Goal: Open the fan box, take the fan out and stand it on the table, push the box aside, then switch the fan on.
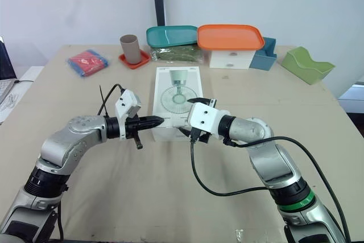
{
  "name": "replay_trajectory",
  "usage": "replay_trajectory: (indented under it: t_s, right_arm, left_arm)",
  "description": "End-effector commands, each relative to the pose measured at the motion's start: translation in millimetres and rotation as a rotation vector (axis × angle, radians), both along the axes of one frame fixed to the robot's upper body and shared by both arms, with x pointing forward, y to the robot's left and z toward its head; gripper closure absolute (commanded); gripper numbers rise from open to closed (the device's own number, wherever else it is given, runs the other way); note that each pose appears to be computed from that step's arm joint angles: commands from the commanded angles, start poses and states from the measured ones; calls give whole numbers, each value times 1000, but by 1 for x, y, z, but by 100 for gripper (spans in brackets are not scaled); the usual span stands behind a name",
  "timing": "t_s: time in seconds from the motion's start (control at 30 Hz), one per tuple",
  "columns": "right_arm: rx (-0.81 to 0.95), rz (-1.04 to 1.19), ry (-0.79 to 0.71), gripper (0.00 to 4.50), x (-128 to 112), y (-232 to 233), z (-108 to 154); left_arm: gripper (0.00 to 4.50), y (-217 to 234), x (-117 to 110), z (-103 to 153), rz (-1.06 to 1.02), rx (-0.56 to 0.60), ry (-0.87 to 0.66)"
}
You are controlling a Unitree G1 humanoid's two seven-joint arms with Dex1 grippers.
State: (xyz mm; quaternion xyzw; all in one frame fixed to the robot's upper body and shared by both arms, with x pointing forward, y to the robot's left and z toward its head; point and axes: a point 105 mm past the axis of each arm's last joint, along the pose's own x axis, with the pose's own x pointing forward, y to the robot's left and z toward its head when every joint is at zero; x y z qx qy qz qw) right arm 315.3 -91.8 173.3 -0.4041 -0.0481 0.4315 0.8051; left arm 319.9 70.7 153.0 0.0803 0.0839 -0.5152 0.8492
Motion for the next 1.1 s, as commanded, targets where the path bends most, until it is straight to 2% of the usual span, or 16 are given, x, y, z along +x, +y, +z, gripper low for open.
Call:
replay_trajectory:
  t_s: [0.03,0.7,0.83,0.97,1.1]
  right_arm:
    - [10,8,-56,0,1,3,11]
    - [99,-99,-247,0,22,-22,62]
    - [118,-69,-118,0,16,-22,44]
    - [127,17,125,0,-6,-21,13]
    - [112,70,227,0,-22,-19,2]
  left_arm:
    - [449,-2,2,-9,5,21,33]
    - [449,-2,-1,-16,-23,42,49]
    - [449,0,1,-18,-18,44,53]
    - [449,1,3,-17,-14,42,51]
    - [449,2,3,-17,-13,42,52]
